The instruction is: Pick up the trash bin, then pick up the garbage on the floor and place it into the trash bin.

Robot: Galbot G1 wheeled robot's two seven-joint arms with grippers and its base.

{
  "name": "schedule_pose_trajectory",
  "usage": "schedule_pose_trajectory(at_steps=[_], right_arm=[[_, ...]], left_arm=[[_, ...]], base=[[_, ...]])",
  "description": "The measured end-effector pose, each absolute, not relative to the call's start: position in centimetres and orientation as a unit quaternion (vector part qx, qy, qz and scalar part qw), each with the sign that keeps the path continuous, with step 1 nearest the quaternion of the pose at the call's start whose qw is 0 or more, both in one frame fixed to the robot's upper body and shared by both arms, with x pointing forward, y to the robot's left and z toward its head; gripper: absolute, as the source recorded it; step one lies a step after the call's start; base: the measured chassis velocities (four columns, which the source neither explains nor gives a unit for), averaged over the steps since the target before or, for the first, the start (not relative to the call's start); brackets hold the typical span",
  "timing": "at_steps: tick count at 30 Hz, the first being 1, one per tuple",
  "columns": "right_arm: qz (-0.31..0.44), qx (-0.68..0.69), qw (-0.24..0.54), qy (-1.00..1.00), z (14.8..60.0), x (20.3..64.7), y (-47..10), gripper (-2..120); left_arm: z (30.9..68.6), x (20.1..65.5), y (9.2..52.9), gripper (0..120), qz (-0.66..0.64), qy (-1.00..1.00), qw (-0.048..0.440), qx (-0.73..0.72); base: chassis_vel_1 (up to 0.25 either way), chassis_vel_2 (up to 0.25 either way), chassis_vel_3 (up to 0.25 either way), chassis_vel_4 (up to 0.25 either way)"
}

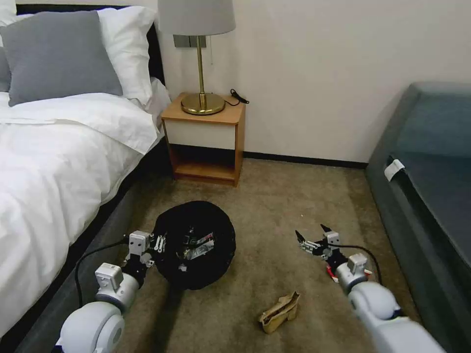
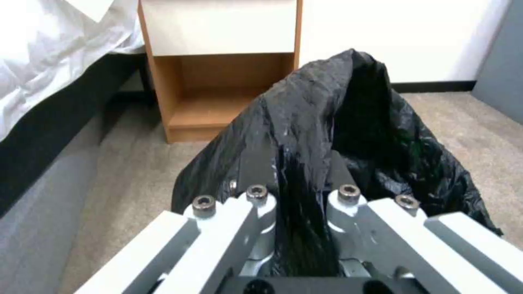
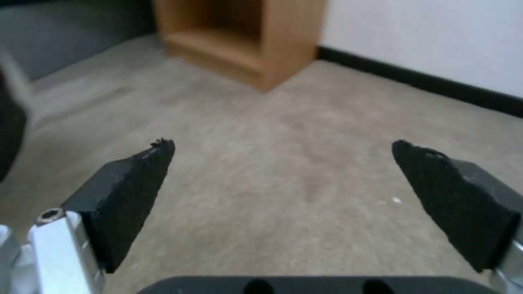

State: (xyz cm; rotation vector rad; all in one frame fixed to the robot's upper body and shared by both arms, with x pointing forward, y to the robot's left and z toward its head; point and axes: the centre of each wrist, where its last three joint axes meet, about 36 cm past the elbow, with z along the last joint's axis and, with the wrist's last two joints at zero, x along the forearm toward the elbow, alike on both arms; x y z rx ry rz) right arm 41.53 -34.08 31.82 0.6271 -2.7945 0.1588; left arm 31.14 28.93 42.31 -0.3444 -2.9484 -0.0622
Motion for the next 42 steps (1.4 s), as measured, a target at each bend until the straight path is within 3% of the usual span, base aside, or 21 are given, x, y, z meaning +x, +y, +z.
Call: schedule_pose_trajectory(at_steps=[8,19,29,42], right_arm=[[0.116,0.325,0.209,-0.915,32.0,43.5,-33.3,100],[0.255,0.413,0.247,-0.839,30.3,41.1,-33.2,100],[0.31,0.456,0.269,-0.79,27.4,38.0,-35.0,100],[0.31,0.477,0.279,-0.774,24.0,37.7,-34.1,100]], left_arm=[[41.4,31.2,30.6,6,-0.04,-0.989,0.104,-0.102],[42.3,31.7,31.2,6,-0.046,-0.989,0.092,-0.102],[41.8,30.6,30.9,6,-0.052,-0.989,0.097,-0.097],[41.7,30.2,31.0,6,-0.054,-0.989,0.1,-0.092]], base=[[0.0,0.0,0.0,0.0],[0.0,0.0,0.0,0.0],[0.0,0.0,0.0,0.0],[0.0,0.0,0.0,0.0]])
